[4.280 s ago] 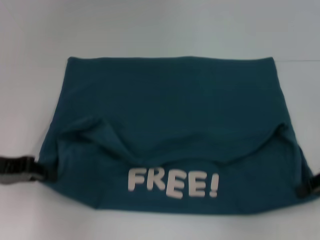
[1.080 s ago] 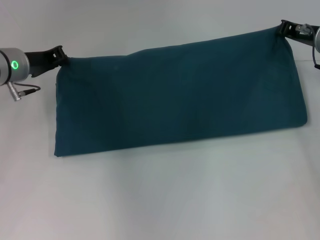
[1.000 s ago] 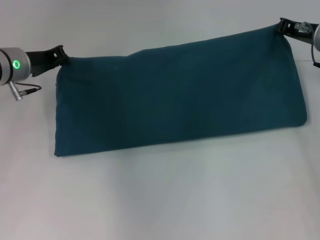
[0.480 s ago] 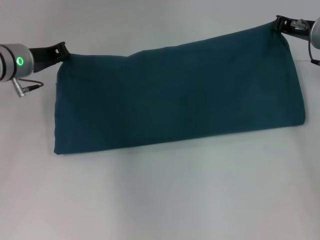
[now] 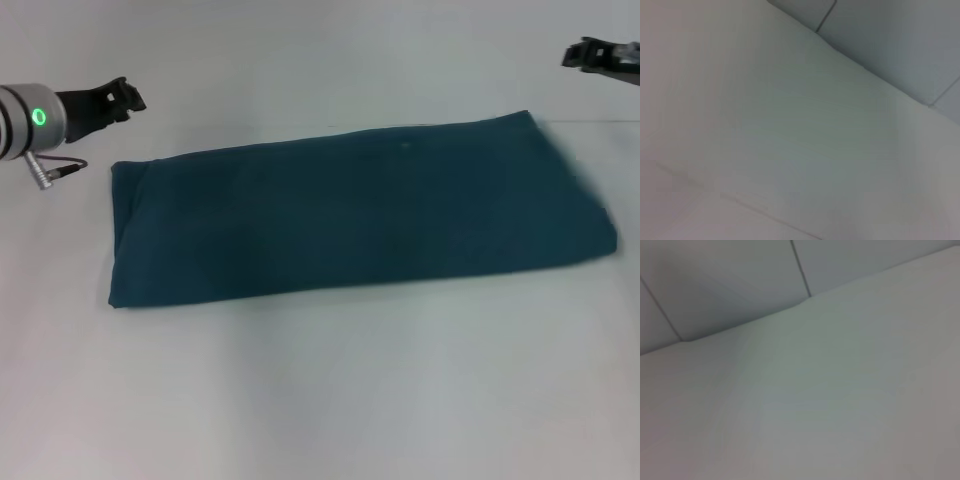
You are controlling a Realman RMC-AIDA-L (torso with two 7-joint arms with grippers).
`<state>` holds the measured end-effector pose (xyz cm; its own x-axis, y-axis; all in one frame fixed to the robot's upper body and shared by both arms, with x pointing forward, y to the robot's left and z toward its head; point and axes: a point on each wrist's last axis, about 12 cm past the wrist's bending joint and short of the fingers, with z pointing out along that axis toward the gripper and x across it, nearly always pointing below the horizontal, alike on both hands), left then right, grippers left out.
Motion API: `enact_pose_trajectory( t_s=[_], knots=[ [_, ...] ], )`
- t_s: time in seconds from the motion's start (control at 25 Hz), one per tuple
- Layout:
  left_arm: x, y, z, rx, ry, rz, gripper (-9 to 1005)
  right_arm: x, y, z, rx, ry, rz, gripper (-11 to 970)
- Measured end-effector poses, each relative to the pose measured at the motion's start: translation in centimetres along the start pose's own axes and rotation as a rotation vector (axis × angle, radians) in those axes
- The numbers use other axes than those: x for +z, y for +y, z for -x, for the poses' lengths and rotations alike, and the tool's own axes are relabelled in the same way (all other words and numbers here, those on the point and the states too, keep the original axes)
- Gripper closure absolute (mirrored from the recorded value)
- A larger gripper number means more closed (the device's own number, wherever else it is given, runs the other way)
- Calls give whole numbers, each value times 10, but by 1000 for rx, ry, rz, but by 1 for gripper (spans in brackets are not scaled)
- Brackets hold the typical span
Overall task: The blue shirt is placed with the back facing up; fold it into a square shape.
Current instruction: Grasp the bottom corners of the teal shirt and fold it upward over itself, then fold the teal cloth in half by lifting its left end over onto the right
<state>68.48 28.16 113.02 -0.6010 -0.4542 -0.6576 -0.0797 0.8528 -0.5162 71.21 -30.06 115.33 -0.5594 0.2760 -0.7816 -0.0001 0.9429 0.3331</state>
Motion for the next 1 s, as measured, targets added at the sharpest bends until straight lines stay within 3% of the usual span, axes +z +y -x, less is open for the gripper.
enact_pose_trajectory(
  t_s=[0.16, 0.32, 0.52, 0.76, 0.88, 1.0],
  knots=[
    [-3, 8, -3, -40, 5, 6, 740, -7, -16, 3, 32, 27, -6, 733],
    [-14, 18, -10, -89, 31, -43, 651, -25, -33, -8, 98, 100, 75, 645],
    [-49, 38, -24, -158, 54, -177, 540, -64, -53, -46, 231, 183, 290, 393],
    [-97, 72, -50, -312, 171, -337, 308, -117, -86, -102, 396, 161, 538, 331],
    [-117, 89, -65, -403, 216, -360, 95, -134, -95, -122, 432, 178, 581, 298],
    [-130, 101, -78, -487, 228, -381, 72, -145, -97, -136, 445, 181, 625, 229]
  ],
)
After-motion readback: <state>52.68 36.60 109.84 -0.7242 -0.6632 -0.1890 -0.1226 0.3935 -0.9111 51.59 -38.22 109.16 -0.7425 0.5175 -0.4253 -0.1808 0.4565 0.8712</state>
